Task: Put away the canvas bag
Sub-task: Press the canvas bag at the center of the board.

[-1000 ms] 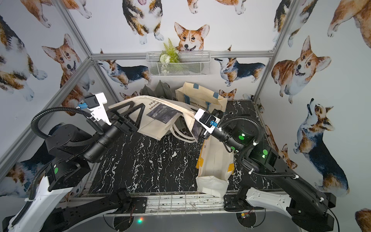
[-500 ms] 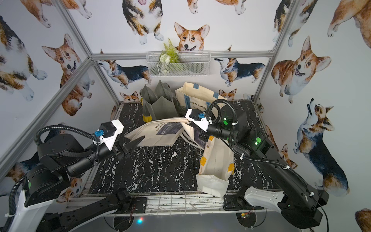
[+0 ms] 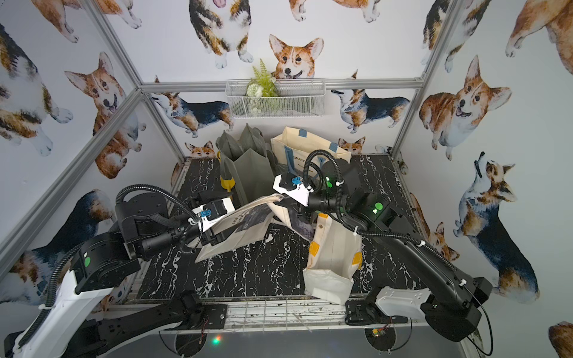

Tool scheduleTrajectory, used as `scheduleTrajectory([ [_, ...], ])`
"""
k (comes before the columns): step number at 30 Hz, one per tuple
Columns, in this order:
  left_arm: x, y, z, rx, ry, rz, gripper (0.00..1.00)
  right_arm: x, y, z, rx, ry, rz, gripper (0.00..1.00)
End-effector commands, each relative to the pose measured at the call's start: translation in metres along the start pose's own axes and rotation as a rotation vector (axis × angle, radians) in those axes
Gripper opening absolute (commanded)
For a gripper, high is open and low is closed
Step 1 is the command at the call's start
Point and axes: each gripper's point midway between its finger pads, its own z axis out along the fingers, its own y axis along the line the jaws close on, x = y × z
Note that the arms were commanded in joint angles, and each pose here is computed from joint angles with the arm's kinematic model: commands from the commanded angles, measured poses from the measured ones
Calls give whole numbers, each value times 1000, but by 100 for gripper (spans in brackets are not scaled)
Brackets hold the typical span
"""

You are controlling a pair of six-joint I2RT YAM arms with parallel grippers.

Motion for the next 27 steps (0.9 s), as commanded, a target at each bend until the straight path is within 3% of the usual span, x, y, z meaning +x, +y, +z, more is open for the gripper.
scheduleTrajectory([
  [1, -3, -2, 8, 5, -30, -3, 61, -13, 6, 3, -53, -60, 16, 0],
  [2, -3, -1, 10, 0, -37, -17, 52, -11, 7, 5, -59, -57, 19, 0],
  [4, -5, -4, 14, 19, -44, -50, 44, -9, 6, 7, -55, -56, 19, 0],
  [17, 13, -14, 40, 52, 17, -120, 45, -11, 11, 9, -83, -103, 30, 0],
  [19, 14, -14, 45, 50, 19, -125, 36, -10, 12, 10, -84, -100, 33, 0],
  [22, 16, -8, 47, 13, 23, -126, 2, -8, 9, 11, -69, -94, 49, 4],
  [24, 17, -6, 44, -4, 19, -124, 0, -5, 5, 9, -36, -89, 67, 18],
  [26, 17, -5, 38, -27, -6, -126, 0, -5, -1, 3, 20, -81, 98, 54],
  [27, 16, -5, 35, -33, -24, -125, 0, -5, -4, -2, 50, -80, 108, 62],
])
